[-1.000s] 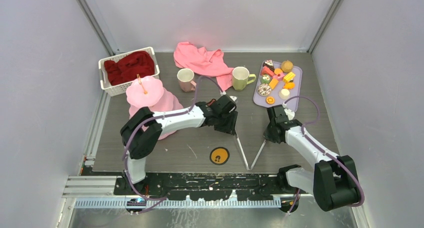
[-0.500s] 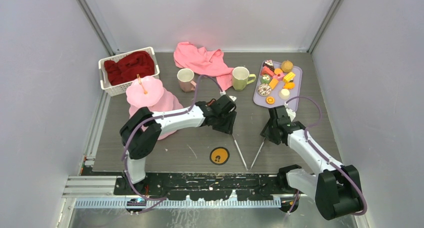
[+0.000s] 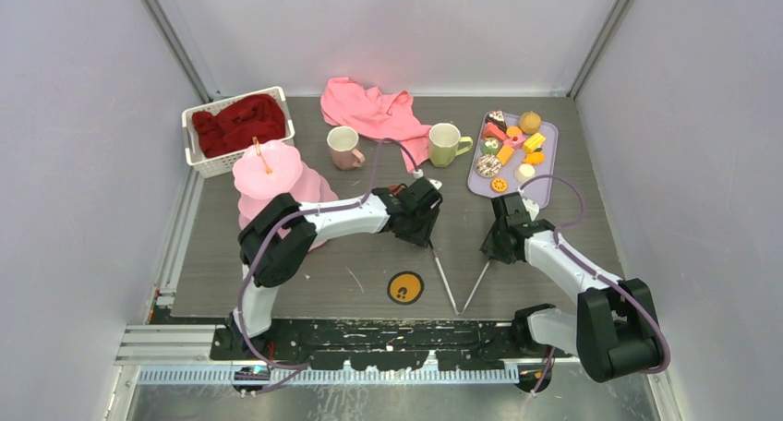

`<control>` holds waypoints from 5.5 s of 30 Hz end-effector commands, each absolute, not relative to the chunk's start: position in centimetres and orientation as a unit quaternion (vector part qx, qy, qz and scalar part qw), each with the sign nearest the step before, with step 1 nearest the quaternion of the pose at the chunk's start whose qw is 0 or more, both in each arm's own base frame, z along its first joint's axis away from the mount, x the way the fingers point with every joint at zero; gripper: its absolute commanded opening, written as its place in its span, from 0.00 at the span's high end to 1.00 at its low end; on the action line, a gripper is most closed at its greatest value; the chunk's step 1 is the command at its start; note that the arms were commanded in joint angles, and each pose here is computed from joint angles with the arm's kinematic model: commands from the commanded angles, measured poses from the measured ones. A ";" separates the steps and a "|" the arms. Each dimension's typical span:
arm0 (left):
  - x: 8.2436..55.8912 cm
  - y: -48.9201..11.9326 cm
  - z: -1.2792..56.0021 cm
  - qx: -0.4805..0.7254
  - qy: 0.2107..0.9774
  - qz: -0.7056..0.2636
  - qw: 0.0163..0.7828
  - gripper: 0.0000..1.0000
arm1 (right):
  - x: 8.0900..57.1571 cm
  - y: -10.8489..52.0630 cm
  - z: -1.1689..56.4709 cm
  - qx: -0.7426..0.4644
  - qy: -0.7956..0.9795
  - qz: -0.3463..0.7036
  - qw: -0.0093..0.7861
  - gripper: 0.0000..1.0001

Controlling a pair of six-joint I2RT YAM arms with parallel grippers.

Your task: Serve the afternoon tea

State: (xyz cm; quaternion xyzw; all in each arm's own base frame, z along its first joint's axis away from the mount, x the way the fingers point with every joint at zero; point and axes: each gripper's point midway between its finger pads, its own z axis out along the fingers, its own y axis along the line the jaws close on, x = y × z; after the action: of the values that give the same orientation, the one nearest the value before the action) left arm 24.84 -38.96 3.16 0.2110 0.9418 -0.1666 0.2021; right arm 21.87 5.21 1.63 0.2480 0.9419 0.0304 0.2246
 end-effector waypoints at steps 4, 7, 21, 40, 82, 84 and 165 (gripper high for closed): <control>26.0 -41.2 4.0 0.222 0.932 -0.185 0.219 0.62 | 24.0 6.2 2.1 0.200 0.945 0.052 0.252 0.78; 25.9 -41.7 3.8 0.226 0.932 -0.191 0.212 0.62 | 23.8 6.5 2.0 0.197 0.946 0.059 0.250 0.85; 24.7 -44.4 3.6 0.242 0.927 -0.218 0.188 0.62 | 22.9 9.4 1.8 0.131 0.962 0.030 0.239 0.99; 22.4 -49.1 4.6 0.253 0.904 -0.307 0.157 0.61 | 23.0 14.8 3.6 0.039 0.956 0.125 0.261 0.96; 24.3 -38.0 18.4 0.220 0.879 -0.294 0.305 0.48 | 21.5 13.8 7.4 0.035 0.950 0.124 0.283 0.00; 24.8 -36.6 19.2 0.203 0.879 -0.289 0.320 0.46 | 20.7 14.2 7.3 0.037 0.949 0.138 0.280 0.00; 29.1 -27.7 21.3 0.093 0.873 -0.227 0.422 0.13 | 24.2 16.3 8.8 -0.058 0.918 0.043 0.390 0.00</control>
State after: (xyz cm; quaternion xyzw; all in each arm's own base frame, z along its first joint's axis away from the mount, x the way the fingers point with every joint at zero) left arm 27.57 -27.83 18.56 0.0988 0.8965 -0.2266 0.3678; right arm 23.28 15.93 6.51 -0.0651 0.9337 0.0264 0.3511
